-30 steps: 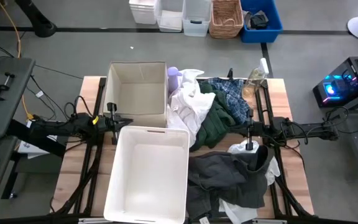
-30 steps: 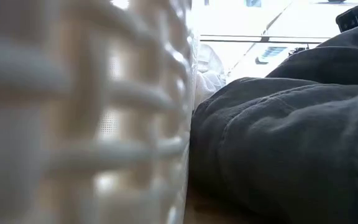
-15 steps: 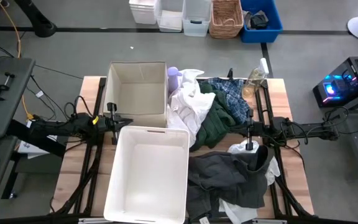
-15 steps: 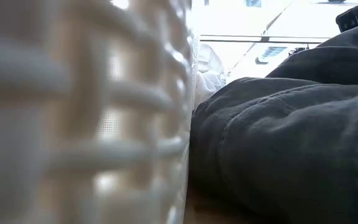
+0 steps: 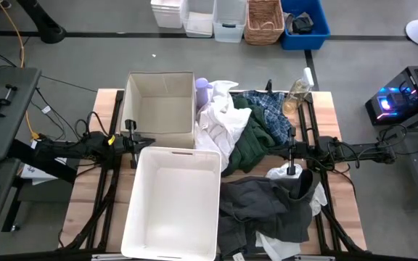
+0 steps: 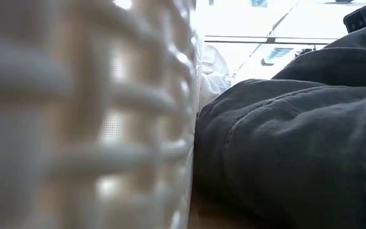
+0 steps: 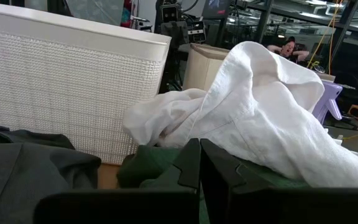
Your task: Sort clothes
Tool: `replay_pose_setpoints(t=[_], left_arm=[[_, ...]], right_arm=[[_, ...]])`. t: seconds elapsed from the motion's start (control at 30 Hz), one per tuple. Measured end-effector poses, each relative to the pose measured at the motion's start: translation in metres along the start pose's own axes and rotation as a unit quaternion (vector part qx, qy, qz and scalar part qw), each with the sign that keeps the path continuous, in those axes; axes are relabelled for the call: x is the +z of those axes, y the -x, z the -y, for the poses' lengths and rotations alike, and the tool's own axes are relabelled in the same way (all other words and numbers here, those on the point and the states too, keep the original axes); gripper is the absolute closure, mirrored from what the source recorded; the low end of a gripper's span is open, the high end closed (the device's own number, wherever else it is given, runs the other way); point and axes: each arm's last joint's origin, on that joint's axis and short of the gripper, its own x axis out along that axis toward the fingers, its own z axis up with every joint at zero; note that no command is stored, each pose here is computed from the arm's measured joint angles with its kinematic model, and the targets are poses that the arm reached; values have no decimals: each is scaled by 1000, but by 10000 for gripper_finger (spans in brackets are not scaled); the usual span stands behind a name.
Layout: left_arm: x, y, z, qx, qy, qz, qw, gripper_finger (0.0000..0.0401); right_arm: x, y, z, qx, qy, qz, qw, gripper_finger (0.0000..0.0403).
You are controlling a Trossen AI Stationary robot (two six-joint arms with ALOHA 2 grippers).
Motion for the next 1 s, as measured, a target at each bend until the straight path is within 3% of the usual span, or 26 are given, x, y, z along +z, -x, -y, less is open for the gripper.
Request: replay_pose_setpoints(t=[0.7, 0.73, 0.8, 0.9, 0.93, 1.0], left_arm=[[1, 0, 0, 0, 11, 5, 1000, 401], [2, 0, 0, -4, 45, 12, 999, 401], [10, 1, -1, -29, 179, 57, 982, 401], [30, 4, -8, -55, 369, 156, 914, 401], [34, 5, -11, -43, 404, 181, 895, 401], [45, 3, -17, -8, 417, 203, 886, 401]], right_arm=[[0, 0, 0, 0, 0, 0, 1000, 402], [0, 0, 0, 0, 0, 0, 1000, 402], [0, 0, 0, 0, 0, 0, 1000, 402], [0, 0, 0, 0, 0, 0, 1000, 402], [0, 0, 0, 0, 0, 0, 1000, 402], [0, 0, 0, 0, 0, 0, 1000, 402]])
